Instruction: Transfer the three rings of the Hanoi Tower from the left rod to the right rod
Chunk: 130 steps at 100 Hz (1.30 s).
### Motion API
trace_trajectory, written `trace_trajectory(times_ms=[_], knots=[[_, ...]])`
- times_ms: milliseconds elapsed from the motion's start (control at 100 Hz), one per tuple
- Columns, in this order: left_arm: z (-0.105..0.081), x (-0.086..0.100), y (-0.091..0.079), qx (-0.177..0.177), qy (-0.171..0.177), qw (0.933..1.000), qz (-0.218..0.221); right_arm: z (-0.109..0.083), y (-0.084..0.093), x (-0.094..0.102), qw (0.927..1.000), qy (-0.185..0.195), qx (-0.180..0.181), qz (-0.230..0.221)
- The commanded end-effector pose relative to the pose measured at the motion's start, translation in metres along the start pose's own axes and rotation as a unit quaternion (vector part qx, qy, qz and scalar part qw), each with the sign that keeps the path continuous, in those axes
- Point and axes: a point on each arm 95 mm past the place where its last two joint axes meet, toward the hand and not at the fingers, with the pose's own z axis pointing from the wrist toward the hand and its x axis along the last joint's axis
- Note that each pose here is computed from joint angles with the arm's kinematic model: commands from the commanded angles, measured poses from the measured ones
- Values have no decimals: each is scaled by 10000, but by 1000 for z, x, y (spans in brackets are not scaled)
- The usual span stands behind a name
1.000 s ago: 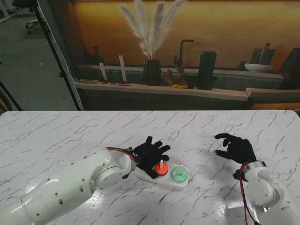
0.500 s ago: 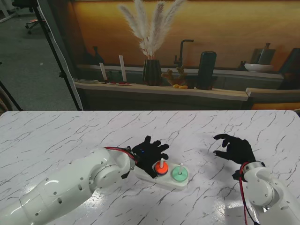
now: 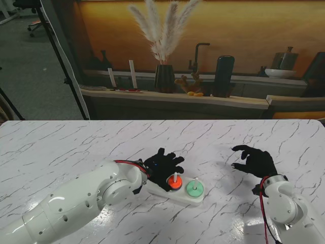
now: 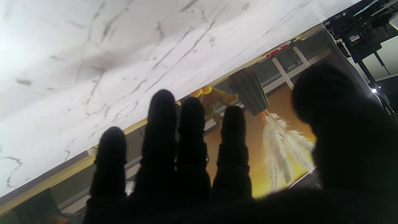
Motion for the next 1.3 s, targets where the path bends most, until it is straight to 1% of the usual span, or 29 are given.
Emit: trace_trajectory(times_ms=[0, 220, 380, 490, 610, 940, 1220, 1290], knots=[[3, 6, 1, -20, 132, 9999, 14, -2, -5, 2, 10000, 6, 44, 49], [3, 6, 1, -64, 119, 9999, 3, -2, -5, 2, 10000, 1, 41, 47], [5, 6, 2, 13, 99, 9999, -60, -3, -5, 1, 10000, -7, 46, 48], [6, 6, 2, 185, 94, 9998, -65, -3, -5, 1, 10000, -11, 43, 59], [6, 6, 3, 193, 71, 9996, -167, -2, -5, 2, 10000, -6, 49, 56], [6, 6, 3, 225, 53, 9993, -281, -3, -6, 1, 10000, -12, 63, 57], [5, 5, -1, 254, 27, 9989, -400, -2, -7, 2, 9999, -10, 83, 61], [5, 5, -1, 286, 24, 9984, -494, -2, -8, 2, 9999, -10, 91, 65]])
